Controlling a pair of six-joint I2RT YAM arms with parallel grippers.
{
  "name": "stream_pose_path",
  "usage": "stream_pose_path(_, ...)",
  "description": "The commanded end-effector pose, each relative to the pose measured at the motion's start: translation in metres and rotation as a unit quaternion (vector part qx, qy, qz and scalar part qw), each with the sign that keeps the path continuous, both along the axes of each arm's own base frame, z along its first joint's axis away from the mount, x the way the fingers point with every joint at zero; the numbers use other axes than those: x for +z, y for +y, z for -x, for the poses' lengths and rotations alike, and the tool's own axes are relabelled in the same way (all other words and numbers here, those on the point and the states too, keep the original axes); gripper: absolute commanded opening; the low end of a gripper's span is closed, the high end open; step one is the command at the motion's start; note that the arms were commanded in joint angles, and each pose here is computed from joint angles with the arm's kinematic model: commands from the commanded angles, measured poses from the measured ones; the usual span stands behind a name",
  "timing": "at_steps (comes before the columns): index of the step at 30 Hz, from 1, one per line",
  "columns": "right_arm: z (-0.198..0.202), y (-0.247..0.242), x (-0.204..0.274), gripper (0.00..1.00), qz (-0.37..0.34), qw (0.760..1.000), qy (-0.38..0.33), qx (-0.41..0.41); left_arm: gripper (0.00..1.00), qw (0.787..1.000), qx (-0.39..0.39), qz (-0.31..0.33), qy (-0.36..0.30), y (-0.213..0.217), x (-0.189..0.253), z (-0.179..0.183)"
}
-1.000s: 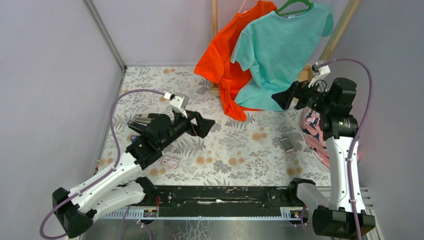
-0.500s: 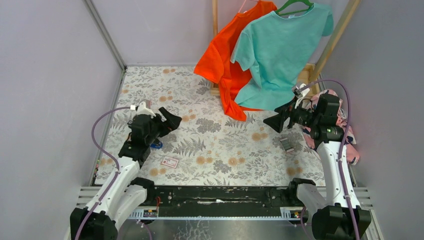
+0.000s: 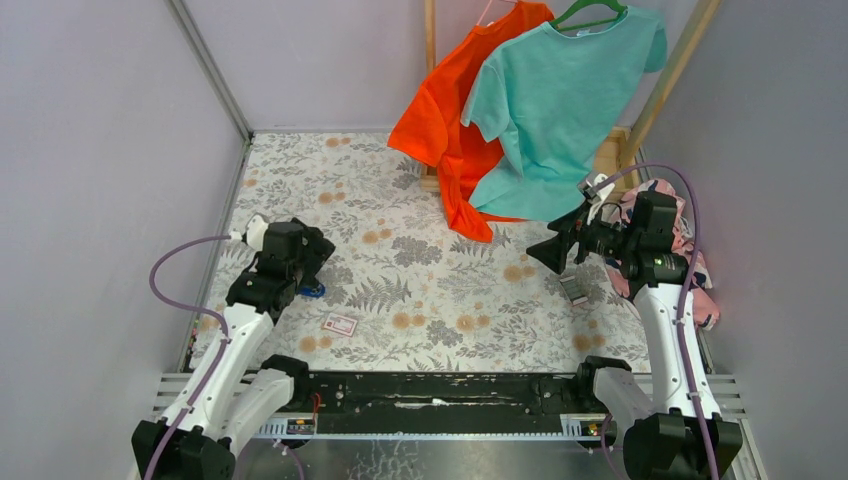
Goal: Unload the staples from the stapler
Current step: Move the stapler to the center of the board.
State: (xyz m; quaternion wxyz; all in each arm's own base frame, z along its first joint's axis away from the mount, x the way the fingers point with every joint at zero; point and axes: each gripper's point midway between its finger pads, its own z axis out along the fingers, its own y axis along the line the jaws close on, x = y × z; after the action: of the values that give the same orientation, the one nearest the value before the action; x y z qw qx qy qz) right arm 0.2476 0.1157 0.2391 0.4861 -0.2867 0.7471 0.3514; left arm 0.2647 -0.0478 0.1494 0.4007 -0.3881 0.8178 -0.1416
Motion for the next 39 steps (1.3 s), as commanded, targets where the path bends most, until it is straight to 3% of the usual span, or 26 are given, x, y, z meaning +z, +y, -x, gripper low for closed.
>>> stream_pose_path(1, -0.001, 0.001, 0.013, 0.99, 0.002, 0.999, -0.029, 0.016, 0.87, 0.998, 0.056, -0.010, 0.029, 0.017, -0.008, 0.010)
stream_pose_path(5, -0.002, 0.002, 0.008, 0.99, 0.000, 0.999, -0.019, 0.026, 0.81, 1.000, -0.016, 0.012, 0.013, -0.006, -0.004, 0.002)
stream_pose_path(7, -0.002, 0.002, 0.005, 0.99, 0.002, 0.999, -0.018, 0.030, 0.79, 0.992, -0.121, 0.031, -0.025, -0.037, 0.004, -0.002)
stream_pose_path(8, -0.002, 0.002, 0.004, 0.99, 0.003, 0.999, -0.017, 0.031, 0.79, 0.977, -0.199, 0.054, -0.057, -0.061, 0.011, -0.001)
stream_pose_path(9, -0.002, 0.002, 0.003, 0.99, 0.004, 0.999, -0.017, 0.033, 0.78, 0.945, -0.296, 0.084, -0.107, -0.092, 0.026, 0.005)
stream_pose_path(11, -0.002, 0.003, 0.003, 0.99, 0.005, 0.999, -0.020, 0.035, 0.76, 0.850, -0.451, 0.171, -0.209, -0.144, 0.054, 0.035)
stream_pose_path(13, 0.000, 0.003, 0.002, 0.99, 0.006, 0.999, -0.023, 0.040, 0.77, 0.802, -0.503, 0.212, -0.244, -0.168, 0.068, 0.053)
stream_pose_path(14, 0.002, 0.004, 0.001, 0.99, 0.007, 0.998, -0.027, 0.048, 0.78, 0.794, -0.519, 0.198, -0.247, -0.178, 0.066, 0.056)
stream_pose_path(19, 0.012, 0.009, 0.000, 0.99, 0.004, 0.996, -0.043, 0.079, 0.82, 0.816, -0.534, 0.032, -0.219, -0.214, 0.047, 0.056)
stream_pose_path(21, 0.013, 0.009, -0.002, 0.99, 0.009, 0.995, -0.051, 0.081, 0.82, 0.815, -0.539, -0.035, -0.209, -0.218, 0.043, 0.056)
stream_pose_path(25, 0.015, 0.011, -0.003, 0.99, 0.008, 0.994, -0.062, 0.090, 0.80, 0.784, -0.571, -0.098, -0.223, -0.212, 0.045, 0.060)
stream_pose_path(29, 0.022, 0.014, -0.001, 0.99, 0.004, 0.991, -0.073, 0.112, 0.83, 0.767, -0.578, -0.196, -0.201, -0.183, 0.056, 0.057)
stream_pose_path(34, 0.036, 0.018, 0.001, 0.99, 0.006, 0.985, -0.094, 0.144, 0.84, 0.729, -0.585, -0.310, -0.175, -0.147, 0.062, 0.053)
stream_pose_path(39, 0.042, 0.021, 0.002, 0.99, 0.003, 0.980, -0.115, 0.162, 0.86, 0.735, -0.563, -0.357, -0.125, -0.124, 0.045, 0.047)
